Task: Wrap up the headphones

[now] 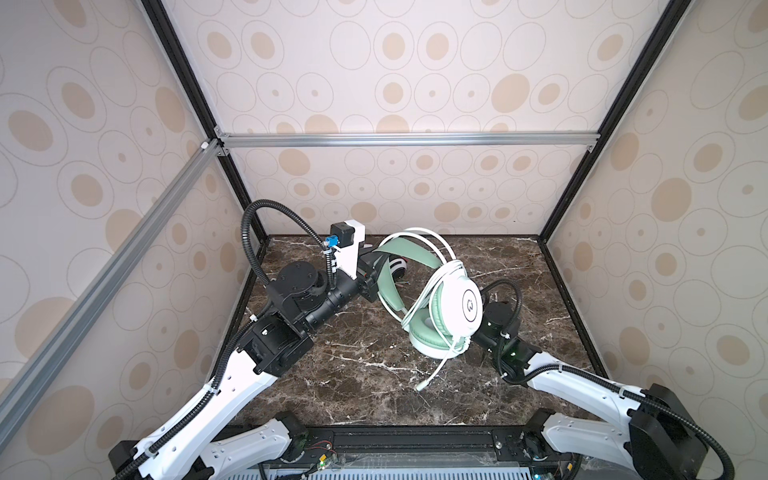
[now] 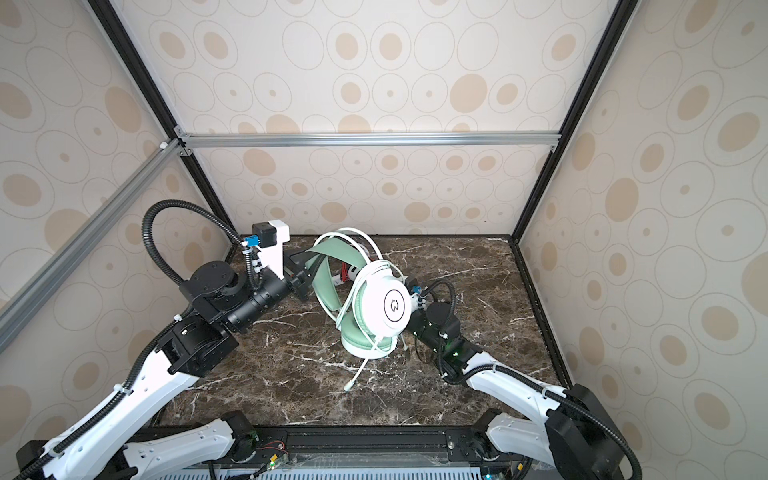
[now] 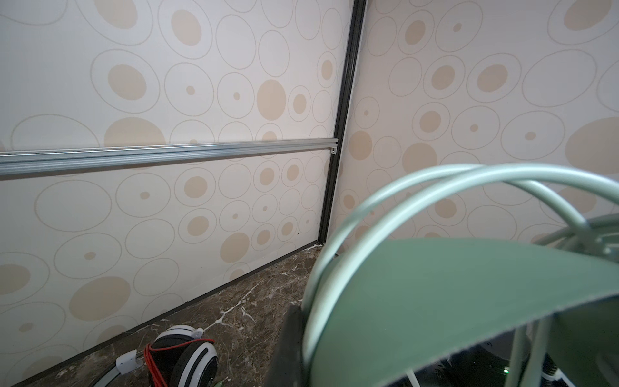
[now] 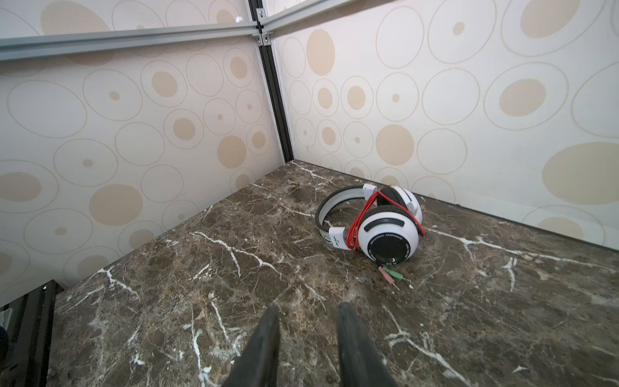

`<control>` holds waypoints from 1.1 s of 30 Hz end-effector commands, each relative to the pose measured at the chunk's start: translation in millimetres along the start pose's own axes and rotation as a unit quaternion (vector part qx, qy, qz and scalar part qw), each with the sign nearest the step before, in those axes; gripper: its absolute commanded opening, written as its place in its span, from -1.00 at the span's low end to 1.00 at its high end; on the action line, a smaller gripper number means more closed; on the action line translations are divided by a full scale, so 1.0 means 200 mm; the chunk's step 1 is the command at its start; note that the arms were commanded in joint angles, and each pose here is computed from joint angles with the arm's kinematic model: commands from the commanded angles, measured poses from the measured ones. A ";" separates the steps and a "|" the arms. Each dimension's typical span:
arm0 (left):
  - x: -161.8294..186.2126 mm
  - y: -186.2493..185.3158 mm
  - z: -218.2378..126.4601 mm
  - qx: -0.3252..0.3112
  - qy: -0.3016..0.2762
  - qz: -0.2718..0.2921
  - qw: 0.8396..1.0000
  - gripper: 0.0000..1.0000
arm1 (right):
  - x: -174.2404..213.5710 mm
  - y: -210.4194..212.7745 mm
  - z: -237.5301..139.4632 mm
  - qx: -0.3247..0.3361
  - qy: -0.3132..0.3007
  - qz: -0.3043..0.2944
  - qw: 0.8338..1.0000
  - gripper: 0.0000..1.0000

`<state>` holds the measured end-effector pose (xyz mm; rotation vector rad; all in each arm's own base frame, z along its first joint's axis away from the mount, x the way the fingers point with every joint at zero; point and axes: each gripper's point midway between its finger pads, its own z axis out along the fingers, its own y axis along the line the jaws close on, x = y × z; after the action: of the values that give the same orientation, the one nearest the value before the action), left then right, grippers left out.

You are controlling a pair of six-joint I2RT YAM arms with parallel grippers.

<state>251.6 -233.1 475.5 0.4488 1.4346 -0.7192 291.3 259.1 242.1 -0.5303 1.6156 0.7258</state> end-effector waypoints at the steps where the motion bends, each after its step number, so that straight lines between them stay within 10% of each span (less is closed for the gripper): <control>1: -0.36 -0.02 -0.10 0.002 -0.103 -0.041 0.994 -1.00 | 0.02 0.00 0.00 -0.004 -0.010 0.010 1.000 -0.42; 22: -0.42 0.10 -0.14 -0.066 -0.143 -0.085 0.984 -1.00 | 0.29 -0.05 0.03 0.005 0.049 0.017 0.999 -0.73; 33: -0.49 0.31 -0.16 -0.176 -0.194 -0.159 0.952 -1.00 | 0.39 -0.11 0.06 0.058 0.080 0.013 0.995 -1.00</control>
<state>285.2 -182.1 487.2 0.0449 1.4627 -0.5803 298.0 262.1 173.0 -0.5298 1.7610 0.6801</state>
